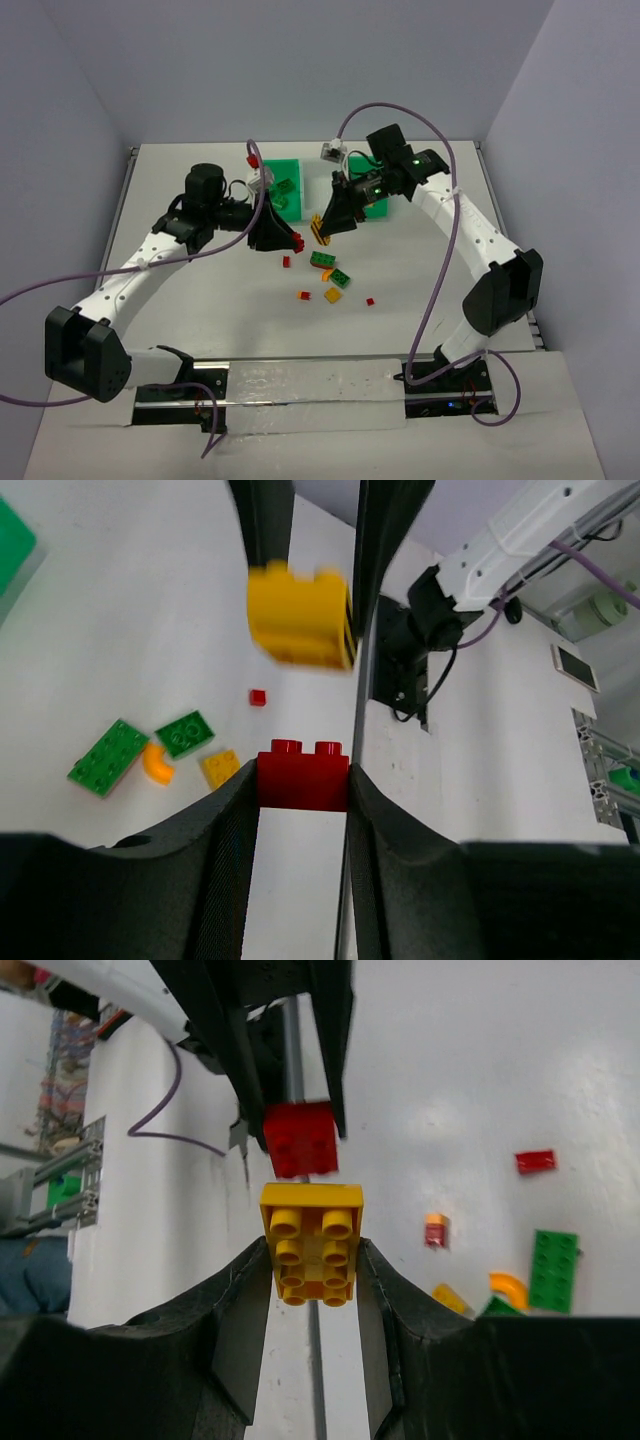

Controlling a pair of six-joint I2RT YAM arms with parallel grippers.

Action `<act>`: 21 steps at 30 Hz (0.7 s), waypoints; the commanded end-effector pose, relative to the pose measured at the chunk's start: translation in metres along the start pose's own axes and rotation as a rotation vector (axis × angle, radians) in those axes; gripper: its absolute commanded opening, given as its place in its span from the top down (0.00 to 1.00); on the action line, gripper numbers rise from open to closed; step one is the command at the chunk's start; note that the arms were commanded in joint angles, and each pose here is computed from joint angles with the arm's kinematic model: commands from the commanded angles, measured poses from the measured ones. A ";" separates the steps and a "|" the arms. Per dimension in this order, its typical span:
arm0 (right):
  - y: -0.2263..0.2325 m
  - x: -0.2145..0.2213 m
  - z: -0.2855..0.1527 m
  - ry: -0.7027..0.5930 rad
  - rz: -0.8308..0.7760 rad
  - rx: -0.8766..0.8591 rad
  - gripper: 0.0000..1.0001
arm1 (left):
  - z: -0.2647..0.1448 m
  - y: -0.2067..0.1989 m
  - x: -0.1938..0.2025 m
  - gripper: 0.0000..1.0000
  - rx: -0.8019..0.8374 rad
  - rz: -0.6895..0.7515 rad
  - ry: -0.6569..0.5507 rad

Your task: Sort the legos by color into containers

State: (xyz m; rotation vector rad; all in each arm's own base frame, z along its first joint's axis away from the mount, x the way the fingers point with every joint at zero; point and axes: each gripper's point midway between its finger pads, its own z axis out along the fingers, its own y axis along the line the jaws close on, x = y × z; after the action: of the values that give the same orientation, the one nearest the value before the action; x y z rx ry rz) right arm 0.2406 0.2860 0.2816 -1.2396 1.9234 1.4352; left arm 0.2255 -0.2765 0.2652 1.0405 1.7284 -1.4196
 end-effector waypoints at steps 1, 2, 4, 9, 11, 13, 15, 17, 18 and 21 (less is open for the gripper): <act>-0.016 -0.008 -0.041 -0.059 -0.023 0.102 1.00 | -0.013 0.027 0.017 1.00 -0.075 0.011 0.034; -0.025 -0.007 -0.045 -0.064 -0.009 0.115 1.00 | -0.015 0.033 0.020 1.00 -0.089 0.019 0.040; -0.047 -0.007 -0.063 -0.082 0.014 0.172 1.00 | -0.017 0.050 0.029 1.00 -0.121 0.020 0.072; -0.112 -0.008 -0.078 -0.092 0.060 0.410 1.00 | -0.019 0.106 -0.001 1.00 -0.359 0.100 0.034; -0.153 -0.011 -0.089 -0.108 0.088 0.589 1.00 | -0.019 0.138 -0.027 1.00 -0.504 0.135 0.001; -0.189 -0.015 -0.105 -0.126 0.111 0.763 1.00 | -0.007 0.161 -0.050 1.00 -0.573 0.167 -0.006; -0.212 -0.018 -0.114 -0.131 0.114 0.862 1.00 | -0.001 0.183 -0.063 1.00 -0.659 0.186 -0.013; -0.240 -0.018 -0.127 -0.121 0.118 1.003 1.00 | 0.014 0.202 -0.075 0.99 -0.698 0.197 -0.028; -0.252 -0.018 -0.129 -0.115 0.119 1.034 1.00 | 0.021 0.212 -0.081 0.97 -0.718 0.204 -0.036; -0.283 -0.008 -0.136 -0.083 0.146 1.134 1.00 | 0.038 0.245 -0.088 0.94 -0.774 0.195 -0.038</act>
State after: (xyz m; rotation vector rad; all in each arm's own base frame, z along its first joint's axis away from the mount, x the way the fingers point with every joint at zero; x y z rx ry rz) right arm 0.4545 0.1691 0.1799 -0.6214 2.2895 0.5026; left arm 0.4363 -0.2981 0.2162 0.8195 1.8776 -0.6891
